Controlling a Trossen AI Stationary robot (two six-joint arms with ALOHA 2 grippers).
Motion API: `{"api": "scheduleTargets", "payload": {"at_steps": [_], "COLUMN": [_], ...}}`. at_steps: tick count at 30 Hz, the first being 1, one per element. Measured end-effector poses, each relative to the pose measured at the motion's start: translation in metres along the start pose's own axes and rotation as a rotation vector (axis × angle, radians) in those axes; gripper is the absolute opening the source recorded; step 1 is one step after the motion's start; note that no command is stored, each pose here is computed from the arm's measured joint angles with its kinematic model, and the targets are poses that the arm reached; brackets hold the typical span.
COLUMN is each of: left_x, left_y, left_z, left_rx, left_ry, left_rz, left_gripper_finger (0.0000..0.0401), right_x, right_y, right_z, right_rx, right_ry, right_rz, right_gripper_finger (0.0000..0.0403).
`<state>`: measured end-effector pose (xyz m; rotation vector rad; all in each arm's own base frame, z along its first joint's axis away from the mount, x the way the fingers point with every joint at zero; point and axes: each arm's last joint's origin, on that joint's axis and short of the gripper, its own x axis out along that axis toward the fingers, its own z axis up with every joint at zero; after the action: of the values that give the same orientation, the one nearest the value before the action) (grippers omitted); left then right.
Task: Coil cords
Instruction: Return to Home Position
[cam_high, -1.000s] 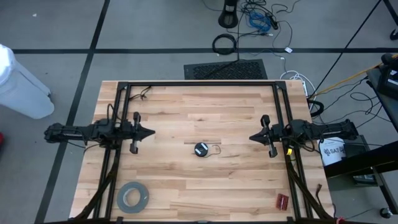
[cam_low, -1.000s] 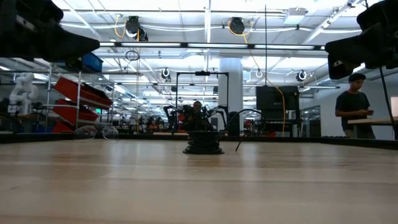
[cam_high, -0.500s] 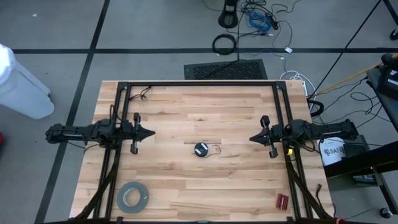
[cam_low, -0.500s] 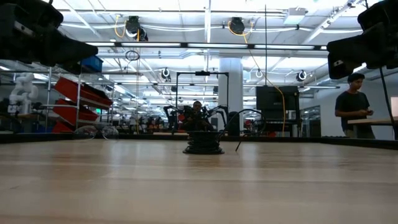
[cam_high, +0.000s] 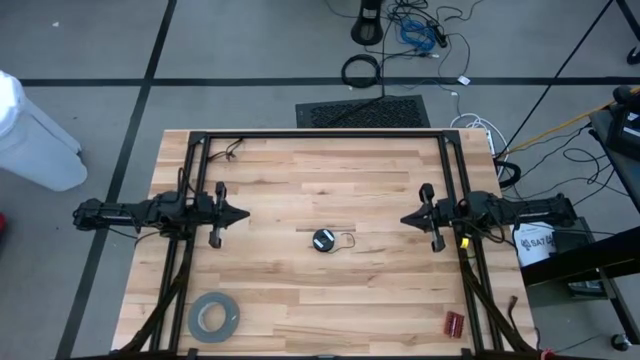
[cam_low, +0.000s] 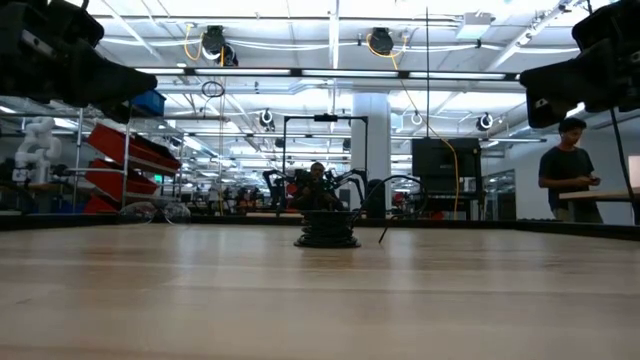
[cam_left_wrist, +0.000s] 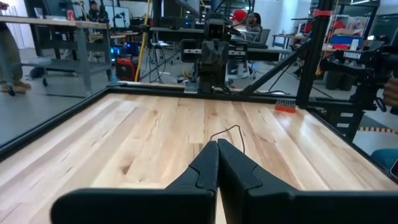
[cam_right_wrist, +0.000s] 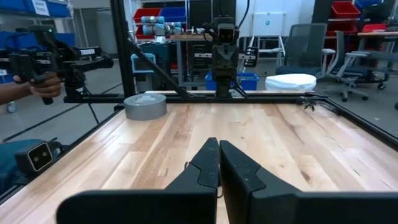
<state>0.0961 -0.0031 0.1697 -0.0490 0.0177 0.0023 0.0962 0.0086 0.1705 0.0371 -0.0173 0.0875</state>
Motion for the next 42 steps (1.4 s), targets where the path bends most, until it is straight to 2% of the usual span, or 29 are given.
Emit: {"api": "scheduleTargets", "payload": {"at_steps": [22,26,42], "left_x": [0.0001,0.0001,0.0001], "left_y": [0.0000,0.0000,0.0000], "left_z": [-0.0001,-0.0002,-0.0003], "left_rx": [0.013,0.062,0.057], "left_ry": [0.002,0.002,0.002], "left_rz": [0.000,0.000,0.000], "left_gripper_finger": [0.0011,0.0011,0.0011], "right_x": [0.0000,0.0000,0.0000], "right_y": [-0.0005,-0.0005,-0.0004], "right_z": [0.0000,-0.0001,0.0000], "right_rx": [-0.026,-0.030,-0.030], "right_ry": [0.000,0.001,0.001], "right_rz": [-0.004,-0.003,-0.002], "right_gripper_finger": [0.0000,0.0000,0.0000]}}
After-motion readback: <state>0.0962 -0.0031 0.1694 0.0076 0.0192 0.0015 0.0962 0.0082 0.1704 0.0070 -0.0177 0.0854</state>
